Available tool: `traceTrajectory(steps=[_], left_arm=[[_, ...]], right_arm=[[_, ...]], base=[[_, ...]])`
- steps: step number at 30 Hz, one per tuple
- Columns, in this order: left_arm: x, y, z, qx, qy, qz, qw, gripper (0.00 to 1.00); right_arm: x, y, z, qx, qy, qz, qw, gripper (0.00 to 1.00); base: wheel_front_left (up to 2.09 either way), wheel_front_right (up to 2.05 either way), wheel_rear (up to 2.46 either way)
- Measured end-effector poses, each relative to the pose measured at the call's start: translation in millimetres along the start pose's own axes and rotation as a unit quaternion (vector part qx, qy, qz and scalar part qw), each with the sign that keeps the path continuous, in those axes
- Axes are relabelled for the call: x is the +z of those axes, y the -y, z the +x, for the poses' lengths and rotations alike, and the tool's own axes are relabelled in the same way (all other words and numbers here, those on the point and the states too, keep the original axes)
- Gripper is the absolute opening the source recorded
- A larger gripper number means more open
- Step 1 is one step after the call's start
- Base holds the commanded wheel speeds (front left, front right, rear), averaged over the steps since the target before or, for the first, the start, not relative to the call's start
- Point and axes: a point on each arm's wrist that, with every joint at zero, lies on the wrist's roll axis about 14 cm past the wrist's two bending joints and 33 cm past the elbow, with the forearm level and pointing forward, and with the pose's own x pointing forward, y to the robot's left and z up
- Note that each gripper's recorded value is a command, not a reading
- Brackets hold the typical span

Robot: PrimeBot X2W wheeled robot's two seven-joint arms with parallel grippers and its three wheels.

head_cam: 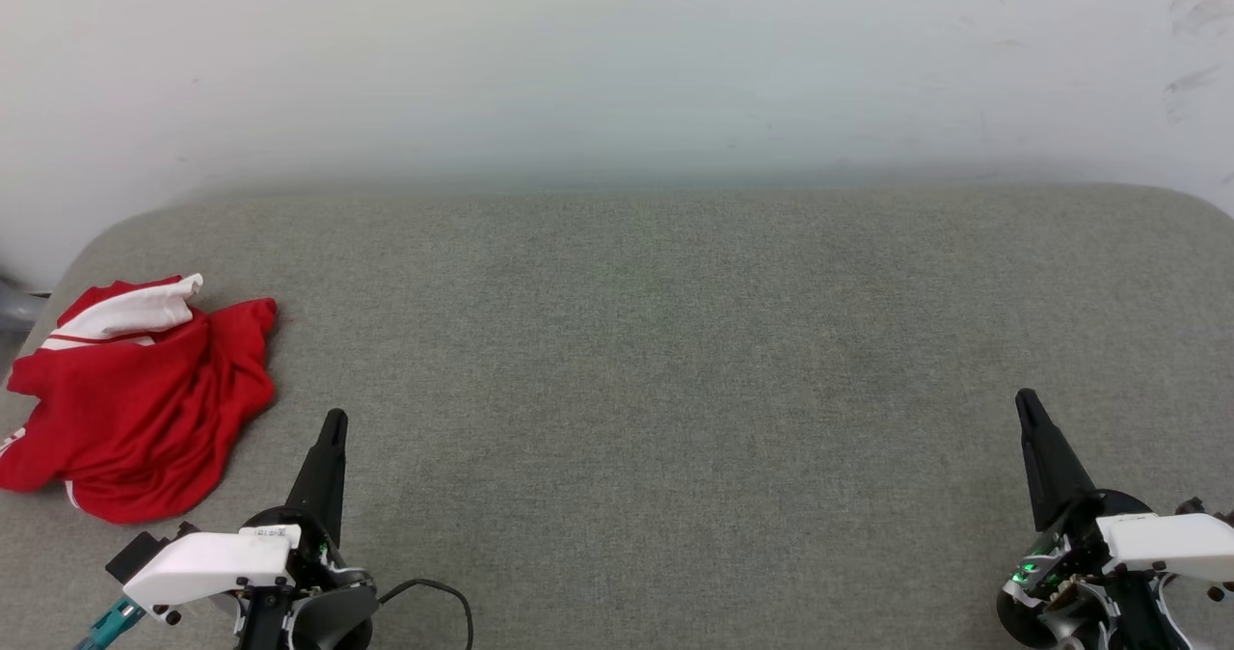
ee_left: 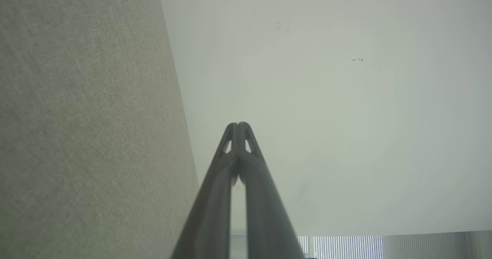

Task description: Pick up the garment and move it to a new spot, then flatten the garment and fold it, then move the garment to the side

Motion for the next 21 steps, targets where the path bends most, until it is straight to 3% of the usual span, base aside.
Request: traceTrajectory(steps=[21], left_arm=[[0.1, 0.0, 0.0, 0.0, 0.0, 0.0, 1.0, 0.0]], right_arm=[[0.0, 0.0, 0.0, 0.0, 0.0, 0.0, 1.0, 0.0]], base=[[0.0, 0.0, 0.0]])
